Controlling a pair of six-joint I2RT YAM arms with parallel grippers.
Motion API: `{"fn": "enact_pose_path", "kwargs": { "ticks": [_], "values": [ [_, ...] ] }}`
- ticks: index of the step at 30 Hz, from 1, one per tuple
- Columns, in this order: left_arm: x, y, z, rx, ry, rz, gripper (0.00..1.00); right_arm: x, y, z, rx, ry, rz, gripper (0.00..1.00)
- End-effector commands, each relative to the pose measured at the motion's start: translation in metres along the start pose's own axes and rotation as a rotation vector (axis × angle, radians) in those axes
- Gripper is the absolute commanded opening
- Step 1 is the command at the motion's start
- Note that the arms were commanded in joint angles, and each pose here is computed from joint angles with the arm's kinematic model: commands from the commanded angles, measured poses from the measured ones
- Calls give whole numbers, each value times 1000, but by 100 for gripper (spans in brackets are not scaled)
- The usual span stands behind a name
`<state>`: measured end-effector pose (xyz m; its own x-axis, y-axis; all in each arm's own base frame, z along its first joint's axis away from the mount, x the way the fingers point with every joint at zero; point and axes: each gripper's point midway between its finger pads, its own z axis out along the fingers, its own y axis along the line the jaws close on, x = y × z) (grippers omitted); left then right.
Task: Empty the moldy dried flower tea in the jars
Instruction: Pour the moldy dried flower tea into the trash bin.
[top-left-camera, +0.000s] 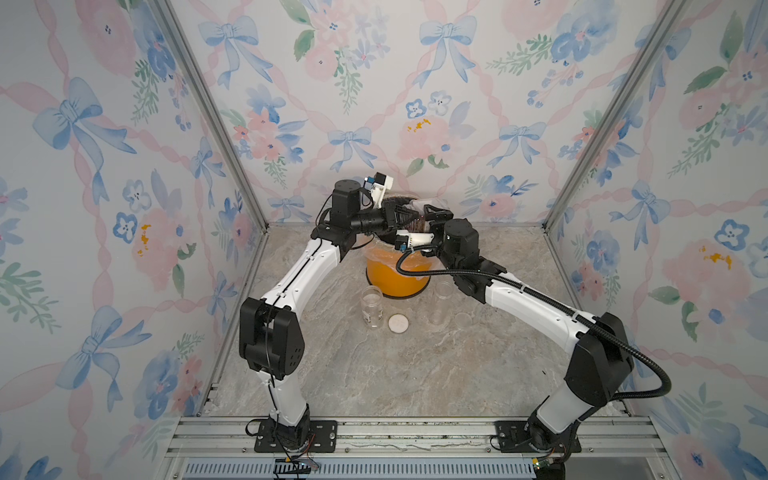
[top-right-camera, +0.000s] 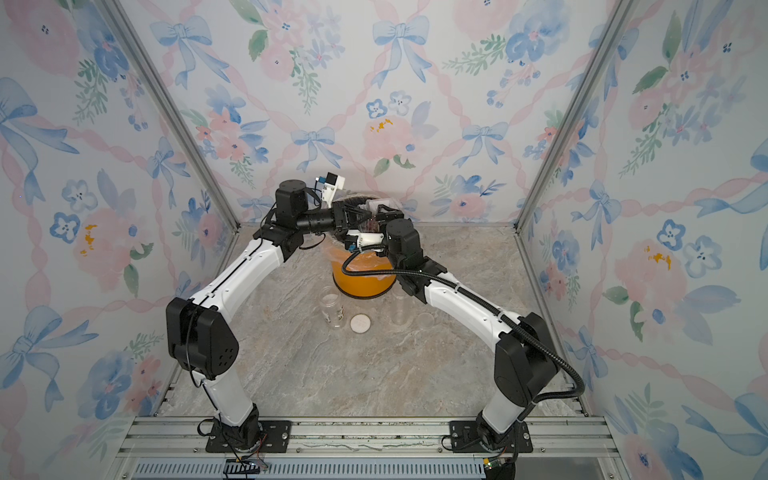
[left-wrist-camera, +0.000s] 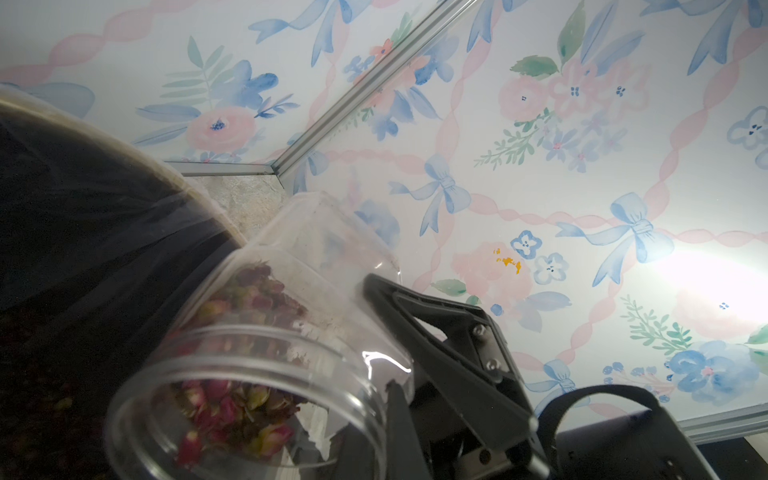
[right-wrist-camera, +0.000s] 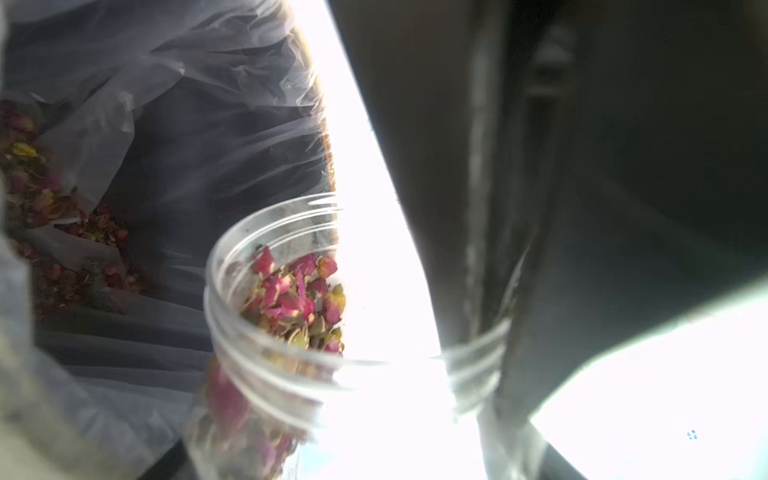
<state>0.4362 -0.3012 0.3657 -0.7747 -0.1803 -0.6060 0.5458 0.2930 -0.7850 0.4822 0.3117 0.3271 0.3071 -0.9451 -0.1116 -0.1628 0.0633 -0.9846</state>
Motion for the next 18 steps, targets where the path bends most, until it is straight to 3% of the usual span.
{"fn": "enact_pose_path", "kwargs": {
  "ticks": [1,14,18],
  "values": [
    [11,25,14,-44,29,12,0,-23,15,0,-63,-72,44,85],
    [4,24,8,-40,17,17,0,-8,13,-5,-95,-49,64,99],
    [4,25,9,-33,24,15,0,-3,12,-9,-107,-45,73,97]
  ]
}}
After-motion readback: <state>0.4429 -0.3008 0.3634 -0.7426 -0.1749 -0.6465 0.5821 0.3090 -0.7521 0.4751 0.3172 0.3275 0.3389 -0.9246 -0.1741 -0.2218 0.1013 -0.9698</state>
